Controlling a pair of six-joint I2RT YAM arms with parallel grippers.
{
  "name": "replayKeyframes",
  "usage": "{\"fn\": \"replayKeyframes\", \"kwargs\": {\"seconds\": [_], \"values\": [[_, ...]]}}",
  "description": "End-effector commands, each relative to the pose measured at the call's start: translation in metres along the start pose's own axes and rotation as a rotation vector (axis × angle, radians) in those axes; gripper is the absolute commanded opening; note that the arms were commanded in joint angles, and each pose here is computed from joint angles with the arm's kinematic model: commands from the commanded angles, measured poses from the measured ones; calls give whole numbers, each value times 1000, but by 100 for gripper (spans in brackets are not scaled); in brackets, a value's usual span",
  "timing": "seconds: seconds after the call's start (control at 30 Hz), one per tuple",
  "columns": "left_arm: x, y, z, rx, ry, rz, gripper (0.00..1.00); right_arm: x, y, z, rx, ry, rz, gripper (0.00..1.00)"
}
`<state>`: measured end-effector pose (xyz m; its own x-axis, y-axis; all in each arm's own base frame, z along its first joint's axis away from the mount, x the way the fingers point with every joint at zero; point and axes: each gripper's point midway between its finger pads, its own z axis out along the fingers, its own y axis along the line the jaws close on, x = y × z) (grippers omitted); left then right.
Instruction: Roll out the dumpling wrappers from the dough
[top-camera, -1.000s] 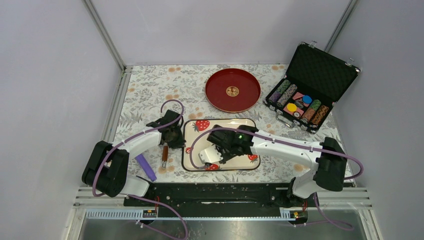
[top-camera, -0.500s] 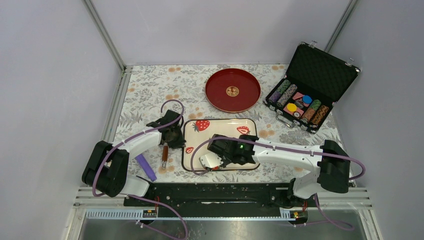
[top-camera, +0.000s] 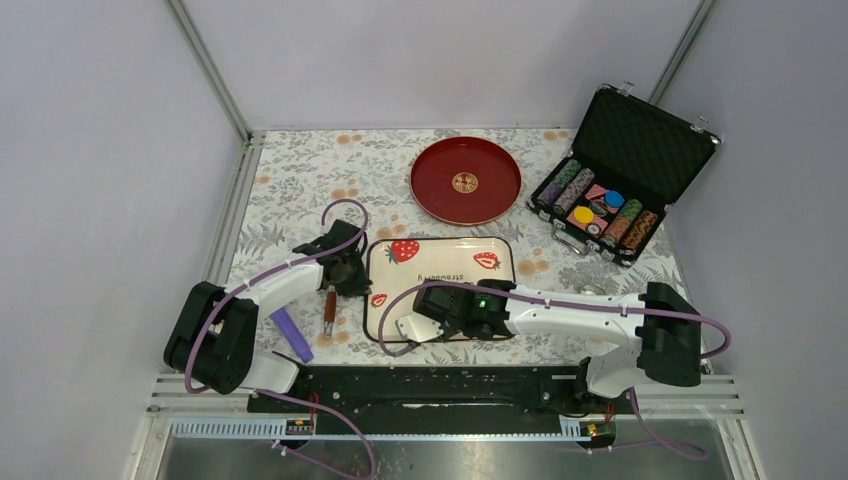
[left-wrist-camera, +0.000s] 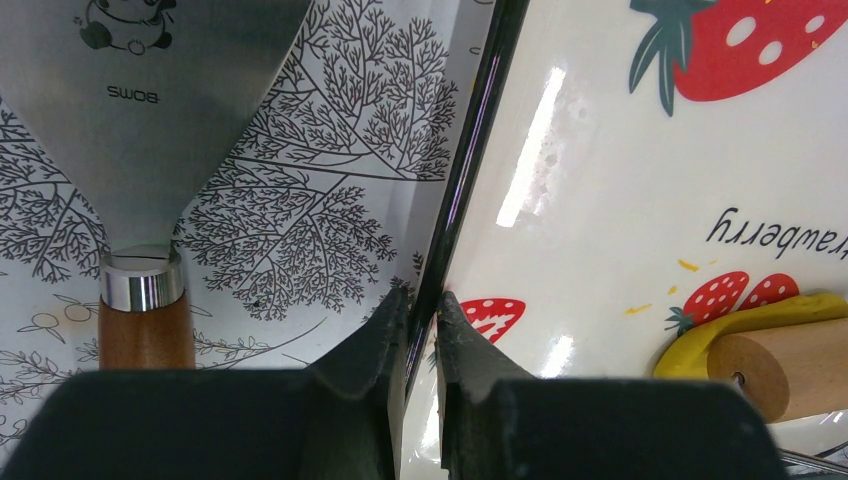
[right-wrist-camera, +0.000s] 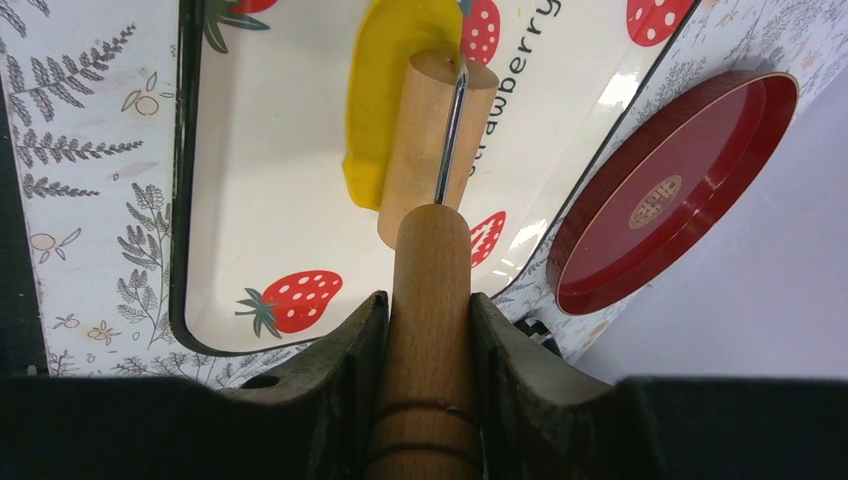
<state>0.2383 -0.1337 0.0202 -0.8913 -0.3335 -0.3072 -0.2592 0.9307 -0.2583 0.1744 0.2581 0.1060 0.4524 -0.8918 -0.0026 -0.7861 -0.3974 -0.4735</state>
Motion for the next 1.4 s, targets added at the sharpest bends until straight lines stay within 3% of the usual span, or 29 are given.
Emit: {"fn": "replayKeyframes", "kwargs": {"seconds": [0.0, 0.6, 0.93, 1.37], "values": [[11, 52, 6, -229, 17, 31, 0, 0, 109, 10, -445, -21, 29, 0], [11, 52, 6, -230, 17, 30, 0, 1, 141, -4, -586, -46, 58, 0], [11, 52, 6, -229, 16, 29, 0, 5, 138, 5, -577, 18, 53, 0], [12, 52, 6, -230, 17, 30, 0, 2, 132, 17, -584, -13, 90, 0]]}}
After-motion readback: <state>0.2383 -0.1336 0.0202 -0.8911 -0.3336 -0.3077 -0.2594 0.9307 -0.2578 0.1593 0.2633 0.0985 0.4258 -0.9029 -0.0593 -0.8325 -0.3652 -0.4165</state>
